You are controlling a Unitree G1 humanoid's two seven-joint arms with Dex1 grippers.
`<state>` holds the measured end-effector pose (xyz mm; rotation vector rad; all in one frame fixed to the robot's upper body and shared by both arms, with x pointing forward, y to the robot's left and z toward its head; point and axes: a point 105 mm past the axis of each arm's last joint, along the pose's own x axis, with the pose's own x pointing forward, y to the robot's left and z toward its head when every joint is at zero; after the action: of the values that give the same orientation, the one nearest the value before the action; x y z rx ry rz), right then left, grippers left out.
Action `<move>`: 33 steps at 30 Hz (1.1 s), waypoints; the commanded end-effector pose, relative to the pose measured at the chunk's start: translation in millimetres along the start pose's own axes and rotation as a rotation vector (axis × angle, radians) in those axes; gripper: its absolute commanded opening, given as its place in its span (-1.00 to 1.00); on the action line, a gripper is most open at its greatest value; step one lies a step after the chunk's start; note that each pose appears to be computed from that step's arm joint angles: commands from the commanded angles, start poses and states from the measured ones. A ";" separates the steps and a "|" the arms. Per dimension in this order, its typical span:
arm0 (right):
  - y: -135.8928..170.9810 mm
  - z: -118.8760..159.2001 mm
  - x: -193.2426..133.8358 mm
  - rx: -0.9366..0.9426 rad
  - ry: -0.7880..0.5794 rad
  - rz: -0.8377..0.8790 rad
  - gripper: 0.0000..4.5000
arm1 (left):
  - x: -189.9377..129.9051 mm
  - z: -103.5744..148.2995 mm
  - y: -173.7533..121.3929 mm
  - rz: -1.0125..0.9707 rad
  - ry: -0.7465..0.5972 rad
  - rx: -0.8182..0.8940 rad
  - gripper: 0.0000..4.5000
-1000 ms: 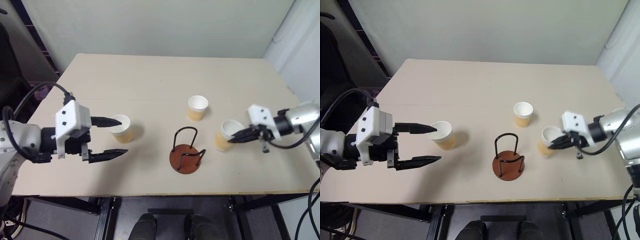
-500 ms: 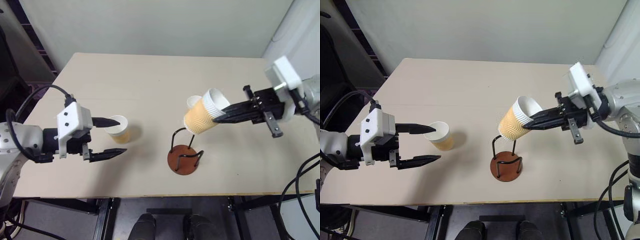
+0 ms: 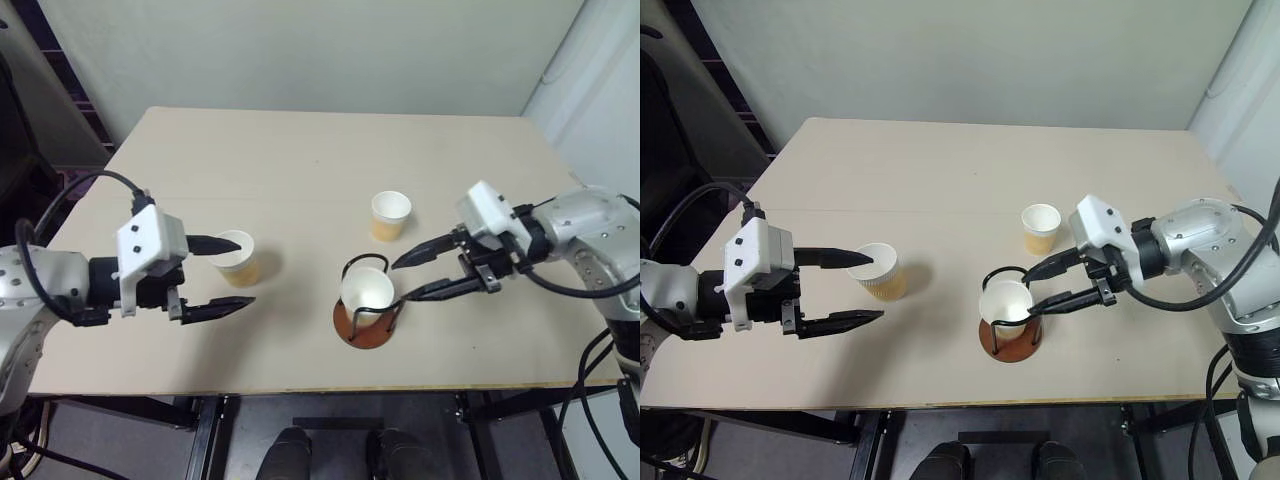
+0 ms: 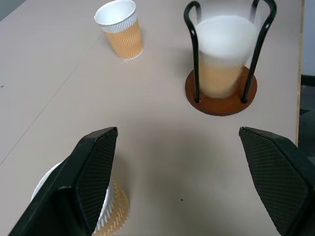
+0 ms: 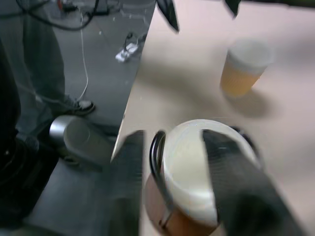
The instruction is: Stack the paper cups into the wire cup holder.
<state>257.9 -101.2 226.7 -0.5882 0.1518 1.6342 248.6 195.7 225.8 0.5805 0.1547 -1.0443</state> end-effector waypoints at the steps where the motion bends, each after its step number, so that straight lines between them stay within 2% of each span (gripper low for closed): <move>1: 1.7 11.1 0.3 -0.067 -0.003 -0.009 0.55 | 2.1 12.6 -1.9 -0.006 -0.020 0.048 0.89; 2: -0.3 13.4 -1.3 -0.075 -0.010 -0.016 0.72 | 2.7 13.8 -0.7 -0.001 -0.024 0.054 0.89; 3: -26.7 15.1 -11.1 -0.097 -0.009 -0.139 0.86 | 4.2 18.0 4.3 0.023 -0.044 0.070 0.89; 5: -76.7 11.5 -28.2 -0.106 0.015 -0.366 0.86 | 9.5 26.5 17.6 0.093 -0.086 0.093 0.89; 8: -120.9 -11.4 -32.1 -0.099 0.102 -0.513 0.86 | 22.4 30.2 34.0 0.178 -0.105 0.091 0.89; 14: -150.4 -55.0 -12.0 -0.097 0.246 -0.505 0.86 | 65.4 29.8 52.6 0.269 -0.105 0.050 0.89; 21: -161.4 -70.9 0.4 -0.090 0.291 -0.511 0.86 | 92.9 37.4 43.4 0.232 -0.129 0.031 0.89; 25: -162.0 -70.2 10.1 -0.095 0.282 -0.487 0.48 | 93.5 34.9 36.1 0.210 -0.122 0.030 0.89; 33: -162.4 -67.2 15.6 -0.102 0.262 -0.472 -0.88 | 90.1 27.6 34.8 0.218 -0.098 0.028 0.89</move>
<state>430.6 -93.3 179.4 -0.8434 0.1810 1.1133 324.5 125.1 214.7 0.5283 0.0417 -0.8668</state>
